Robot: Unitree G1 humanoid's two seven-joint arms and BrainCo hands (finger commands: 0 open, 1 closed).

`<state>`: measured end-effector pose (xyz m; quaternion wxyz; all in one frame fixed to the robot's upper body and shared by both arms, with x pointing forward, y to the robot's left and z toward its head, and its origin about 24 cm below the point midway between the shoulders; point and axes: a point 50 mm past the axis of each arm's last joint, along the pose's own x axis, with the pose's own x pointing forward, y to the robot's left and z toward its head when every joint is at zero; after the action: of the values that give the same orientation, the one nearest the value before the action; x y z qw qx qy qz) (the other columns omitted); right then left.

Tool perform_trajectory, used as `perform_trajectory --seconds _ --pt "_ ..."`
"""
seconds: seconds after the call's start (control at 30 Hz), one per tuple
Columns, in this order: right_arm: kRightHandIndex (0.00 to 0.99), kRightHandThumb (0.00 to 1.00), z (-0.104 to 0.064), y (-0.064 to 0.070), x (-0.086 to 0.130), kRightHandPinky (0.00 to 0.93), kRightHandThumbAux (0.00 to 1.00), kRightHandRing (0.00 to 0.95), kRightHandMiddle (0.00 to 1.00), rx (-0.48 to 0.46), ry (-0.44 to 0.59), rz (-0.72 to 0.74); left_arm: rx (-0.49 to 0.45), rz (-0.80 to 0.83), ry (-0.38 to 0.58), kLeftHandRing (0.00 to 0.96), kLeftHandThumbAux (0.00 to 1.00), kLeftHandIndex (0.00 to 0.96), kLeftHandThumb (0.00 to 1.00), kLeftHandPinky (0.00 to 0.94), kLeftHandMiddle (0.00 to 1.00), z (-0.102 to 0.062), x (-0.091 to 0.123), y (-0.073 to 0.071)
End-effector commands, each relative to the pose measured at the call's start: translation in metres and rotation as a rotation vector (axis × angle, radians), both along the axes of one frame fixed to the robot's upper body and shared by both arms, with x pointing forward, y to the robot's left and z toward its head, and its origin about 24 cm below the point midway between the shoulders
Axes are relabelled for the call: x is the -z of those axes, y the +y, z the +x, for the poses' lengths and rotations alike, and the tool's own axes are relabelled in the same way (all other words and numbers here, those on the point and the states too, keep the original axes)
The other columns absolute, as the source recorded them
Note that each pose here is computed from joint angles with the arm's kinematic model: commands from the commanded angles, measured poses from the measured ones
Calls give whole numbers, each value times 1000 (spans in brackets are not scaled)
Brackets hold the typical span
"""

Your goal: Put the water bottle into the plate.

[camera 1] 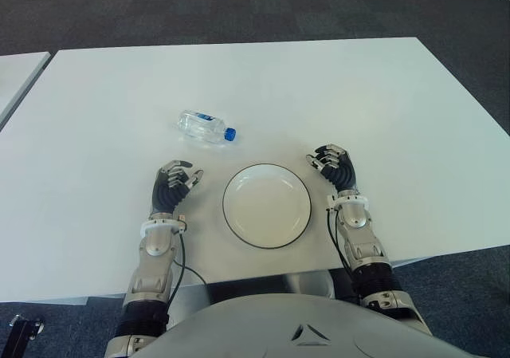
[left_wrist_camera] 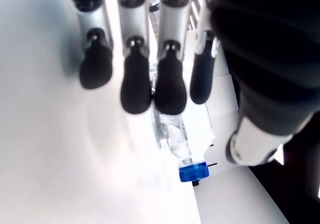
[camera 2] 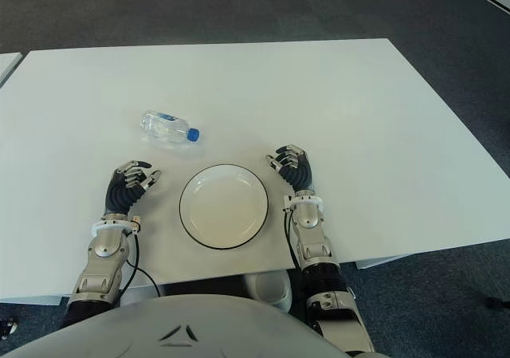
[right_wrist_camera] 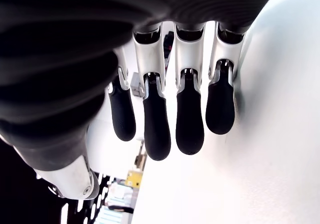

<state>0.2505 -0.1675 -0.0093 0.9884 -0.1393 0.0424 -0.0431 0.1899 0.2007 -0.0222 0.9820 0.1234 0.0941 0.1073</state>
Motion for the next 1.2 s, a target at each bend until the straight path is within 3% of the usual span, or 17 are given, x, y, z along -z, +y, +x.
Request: perform_trajectory --seconds 0.03,0.33,0.53,0.93,1.2 --pt "429 704 -3 0 7 617 730 601 580 -1 33 4 3 -9 54 706 715 438 706 700 735 -5 8 1" --pt "428 704 -3 0 7 618 730 604 581 -4 31 0 -1 -23 46 694 715 437 707 676 721 -3 6 1" --pt "428 704 -3 0 7 616 730 603 579 -6 31 -4 -5 -6 -18 684 715 437 706 663 707 16 -16 2" --pt "429 704 -3 1 8 610 730 597 577 -6 37 -2 -18 338 -149 697 717 436 708 686 716 44 -48 9" --pt "428 704 -2 2 8 609 730 596 574 -3 41 -12 -8 651 -179 723 718 435 710 710 738 70 -47 12"
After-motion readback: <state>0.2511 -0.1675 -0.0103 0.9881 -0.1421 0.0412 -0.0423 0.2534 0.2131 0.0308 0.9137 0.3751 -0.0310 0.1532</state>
